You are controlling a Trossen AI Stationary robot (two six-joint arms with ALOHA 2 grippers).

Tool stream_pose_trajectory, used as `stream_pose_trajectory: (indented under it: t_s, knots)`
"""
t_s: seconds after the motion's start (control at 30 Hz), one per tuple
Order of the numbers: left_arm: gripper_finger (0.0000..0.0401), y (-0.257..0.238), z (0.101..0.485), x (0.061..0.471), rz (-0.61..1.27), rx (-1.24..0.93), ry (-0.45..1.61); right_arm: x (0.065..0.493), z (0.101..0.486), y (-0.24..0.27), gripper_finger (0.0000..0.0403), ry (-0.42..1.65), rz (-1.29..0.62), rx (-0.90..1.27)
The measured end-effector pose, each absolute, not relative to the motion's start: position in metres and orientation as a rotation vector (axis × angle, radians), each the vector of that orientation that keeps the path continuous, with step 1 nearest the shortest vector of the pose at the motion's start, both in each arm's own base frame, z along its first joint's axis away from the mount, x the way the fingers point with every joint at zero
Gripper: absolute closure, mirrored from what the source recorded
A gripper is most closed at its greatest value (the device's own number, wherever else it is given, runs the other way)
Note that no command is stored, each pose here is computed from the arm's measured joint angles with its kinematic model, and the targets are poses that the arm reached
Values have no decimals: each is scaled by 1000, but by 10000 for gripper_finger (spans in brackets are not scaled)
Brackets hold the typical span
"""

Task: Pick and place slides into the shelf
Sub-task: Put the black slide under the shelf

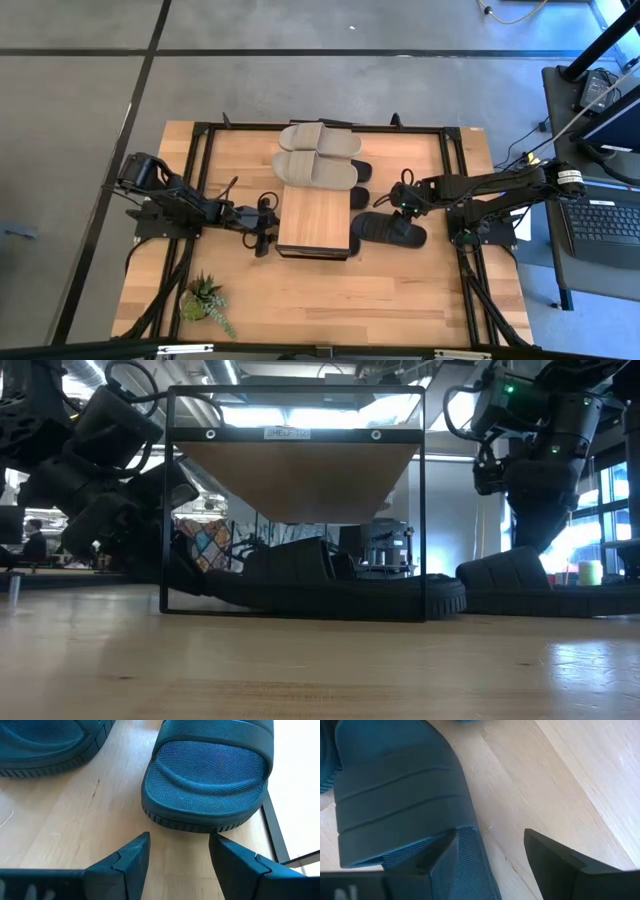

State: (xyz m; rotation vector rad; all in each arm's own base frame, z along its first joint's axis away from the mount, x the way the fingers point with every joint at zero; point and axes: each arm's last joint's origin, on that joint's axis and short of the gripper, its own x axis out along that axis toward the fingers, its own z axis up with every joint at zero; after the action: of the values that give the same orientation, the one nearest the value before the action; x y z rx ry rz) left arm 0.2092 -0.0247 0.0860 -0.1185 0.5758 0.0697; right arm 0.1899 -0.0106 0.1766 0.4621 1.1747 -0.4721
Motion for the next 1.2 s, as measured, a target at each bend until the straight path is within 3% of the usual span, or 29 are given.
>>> stream_pose_trajectory:
  t_s: [1.2]
  knots:
    - [206,-24,87,210,100,-101,567,189,177,-13,178,1145,-576,430]
